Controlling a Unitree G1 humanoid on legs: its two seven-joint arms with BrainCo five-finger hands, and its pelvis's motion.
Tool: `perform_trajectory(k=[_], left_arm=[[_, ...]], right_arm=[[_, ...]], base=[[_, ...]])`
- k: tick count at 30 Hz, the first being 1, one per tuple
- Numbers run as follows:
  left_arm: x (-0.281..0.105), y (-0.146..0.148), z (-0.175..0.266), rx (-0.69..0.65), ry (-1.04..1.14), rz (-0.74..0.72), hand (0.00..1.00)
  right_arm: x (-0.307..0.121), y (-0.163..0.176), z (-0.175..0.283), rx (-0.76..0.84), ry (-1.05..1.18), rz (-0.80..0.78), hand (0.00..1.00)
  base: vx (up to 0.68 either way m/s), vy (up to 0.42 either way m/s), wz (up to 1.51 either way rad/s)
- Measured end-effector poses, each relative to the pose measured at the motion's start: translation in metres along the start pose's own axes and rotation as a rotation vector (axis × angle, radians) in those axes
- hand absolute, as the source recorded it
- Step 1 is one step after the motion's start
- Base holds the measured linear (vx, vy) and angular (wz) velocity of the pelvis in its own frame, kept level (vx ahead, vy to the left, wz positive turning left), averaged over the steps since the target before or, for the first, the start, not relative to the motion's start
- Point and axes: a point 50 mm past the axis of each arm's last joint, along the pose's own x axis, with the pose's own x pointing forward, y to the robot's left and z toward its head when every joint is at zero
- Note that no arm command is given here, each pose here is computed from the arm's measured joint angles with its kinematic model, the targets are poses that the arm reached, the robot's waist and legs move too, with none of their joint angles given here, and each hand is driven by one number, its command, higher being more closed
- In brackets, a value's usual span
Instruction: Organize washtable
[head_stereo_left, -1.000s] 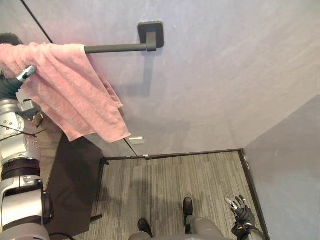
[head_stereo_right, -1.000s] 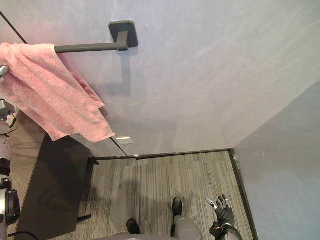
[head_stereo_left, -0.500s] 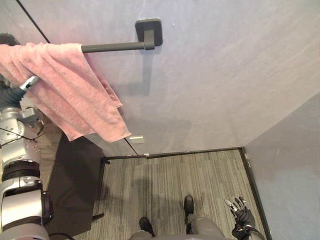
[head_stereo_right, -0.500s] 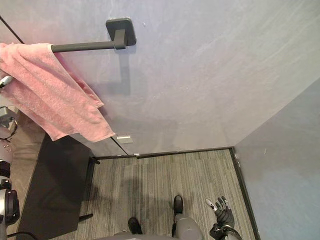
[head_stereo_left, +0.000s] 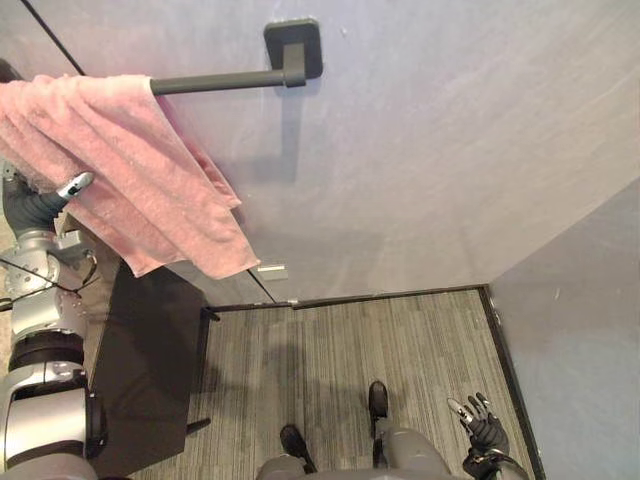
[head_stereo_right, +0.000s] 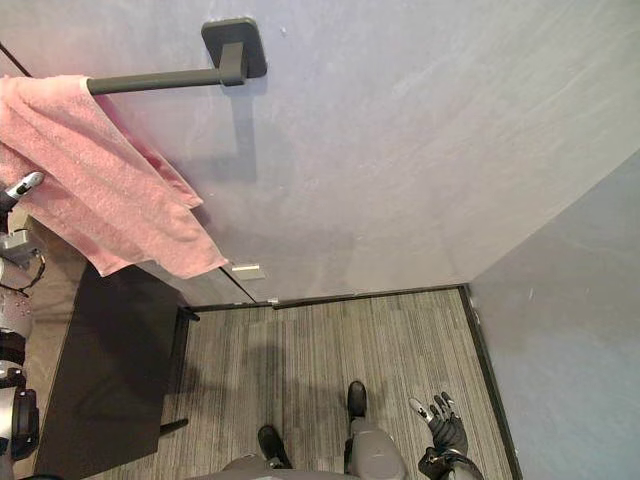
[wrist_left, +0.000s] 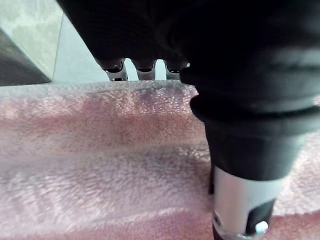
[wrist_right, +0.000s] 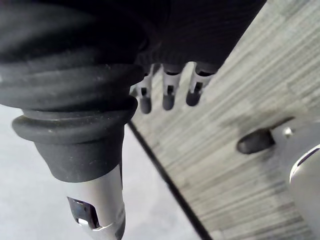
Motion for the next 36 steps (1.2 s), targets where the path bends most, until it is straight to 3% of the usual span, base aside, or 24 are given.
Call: perform_trajectory(k=[2,3,7,11,16,20,24,29,36], left_arm=[[-0.001,-0.002,-0.003,0.011,0.018,-0.013,0.0],[-0.001,-0.002,-0.004,0.012,0.022,-0.014,1.0],[-0.002,-0.002,-0.007,0.017,0.044,-0.019,1.0],[-0.005,-0.016,-0.015,0.065,0.083,-0.122,1.0],[-0.007,-0.042,-0.017,0.018,0.064,-0.19,1.0],[-0.008,-0.057,-0.012,0.02,0.039,-0.244,1.0],[-0.008,-0.076,-0.006,0.012,0.009,-0.31,1.0],[-0.011,-0.088,-0.004,-0.035,-0.005,-0.34,1.0],[-0.012,-0.103,-0.001,-0.071,-0.012,-0.373,1.0]], right_arm=[[0.0,0.0,0.0,0.0,-0.001,0.001,0.0],[0.001,0.001,0.001,0.0,-0.002,0.002,0.0],[0.001,0.001,0.002,0.0,-0.005,0.003,0.0],[0.005,0.011,0.017,0.003,-0.064,0.042,0.0],[0.004,0.043,0.104,-0.066,-0.392,0.22,0.0],[-0.013,0.097,0.182,-0.241,-0.676,0.492,0.0],[-0.03,0.153,0.219,-0.404,-0.812,0.751,0.0],[-0.051,0.203,0.261,-0.46,-0.962,0.924,0.0],[-0.09,0.255,0.311,-0.476,-1.154,1.045,0.0]], base=[[0.0,0.0,0.0],[0.0,0.0,0.0],[0.0,0.0,0.0],[0.0,0.011,-0.06],[0.02,0.008,-0.03],[0.01,0.003,0.02],[-0.02,0.006,0.02],[-0.02,0.008,0.08],[-0.02,0.011,0.03]])
